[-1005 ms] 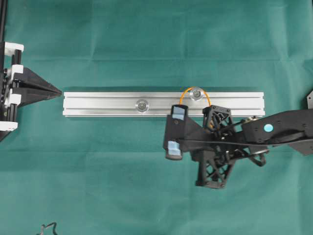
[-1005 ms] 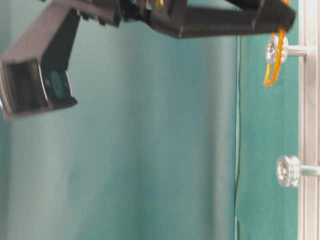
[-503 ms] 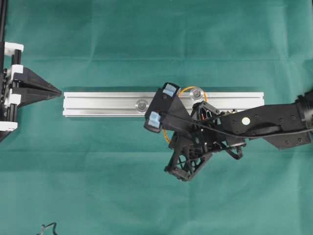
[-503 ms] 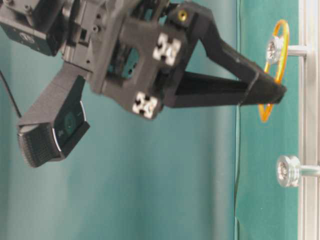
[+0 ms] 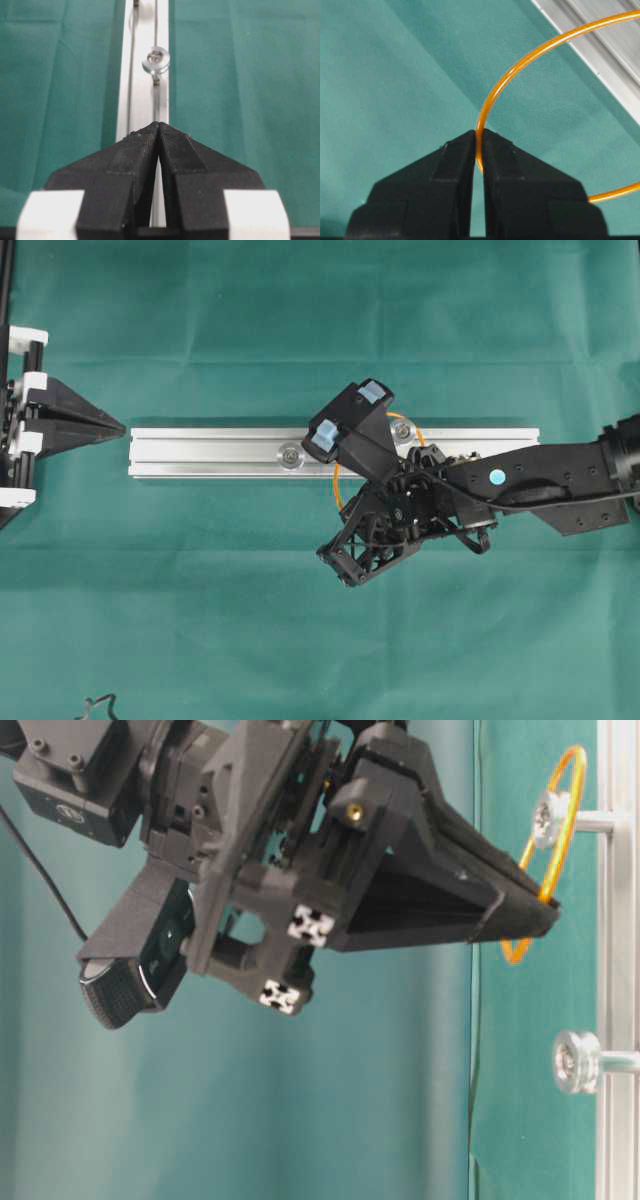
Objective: Hook the rubber onto the shaft.
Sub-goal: 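Stretch the band leftward along the rail toward the left pulley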
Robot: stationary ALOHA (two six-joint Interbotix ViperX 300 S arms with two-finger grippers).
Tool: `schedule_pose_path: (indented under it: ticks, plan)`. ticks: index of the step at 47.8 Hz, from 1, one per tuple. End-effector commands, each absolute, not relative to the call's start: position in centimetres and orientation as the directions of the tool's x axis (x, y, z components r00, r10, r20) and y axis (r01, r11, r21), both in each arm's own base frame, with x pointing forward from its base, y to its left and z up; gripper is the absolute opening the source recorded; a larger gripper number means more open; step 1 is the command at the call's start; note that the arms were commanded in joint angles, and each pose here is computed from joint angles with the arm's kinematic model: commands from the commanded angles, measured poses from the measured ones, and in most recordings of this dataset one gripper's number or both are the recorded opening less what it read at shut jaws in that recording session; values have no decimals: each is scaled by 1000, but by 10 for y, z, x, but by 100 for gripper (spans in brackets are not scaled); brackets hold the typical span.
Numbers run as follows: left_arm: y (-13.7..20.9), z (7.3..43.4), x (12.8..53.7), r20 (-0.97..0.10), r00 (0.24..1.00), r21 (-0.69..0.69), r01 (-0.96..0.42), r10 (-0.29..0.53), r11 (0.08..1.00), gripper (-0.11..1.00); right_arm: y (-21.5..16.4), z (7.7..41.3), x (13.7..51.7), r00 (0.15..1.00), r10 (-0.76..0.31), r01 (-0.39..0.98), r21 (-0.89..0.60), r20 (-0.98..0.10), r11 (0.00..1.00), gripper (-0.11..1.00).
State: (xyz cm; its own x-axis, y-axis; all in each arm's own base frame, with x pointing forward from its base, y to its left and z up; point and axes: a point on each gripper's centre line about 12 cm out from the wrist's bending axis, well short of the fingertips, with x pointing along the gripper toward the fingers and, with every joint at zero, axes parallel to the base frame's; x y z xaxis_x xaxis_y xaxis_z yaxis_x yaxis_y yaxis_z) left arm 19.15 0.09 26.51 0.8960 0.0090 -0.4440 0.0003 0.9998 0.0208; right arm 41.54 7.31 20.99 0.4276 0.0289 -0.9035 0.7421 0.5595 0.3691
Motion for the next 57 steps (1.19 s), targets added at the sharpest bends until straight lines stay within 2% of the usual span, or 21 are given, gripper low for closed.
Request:
schedule_pose_path:
  ticks: [1,16,36,57]
  plan:
    - [1,277,195,-416,909,24,2,9,1000,0,73,224,420,464,31,736,404,-886,544,7]
    - [1,277,195,-415,910,25,1,10,1000,0,66,225,424,474,17,740,408,-881,534,7]
    - [1,278,195,-413,910,22,1,8,1000,0,39,228,451,514,-57,737,406,-856,540,7]
    - [1,278,195,-413,910,22,1,8,1000,0,33,220,477,554,-60,721,443,-830,533,7]
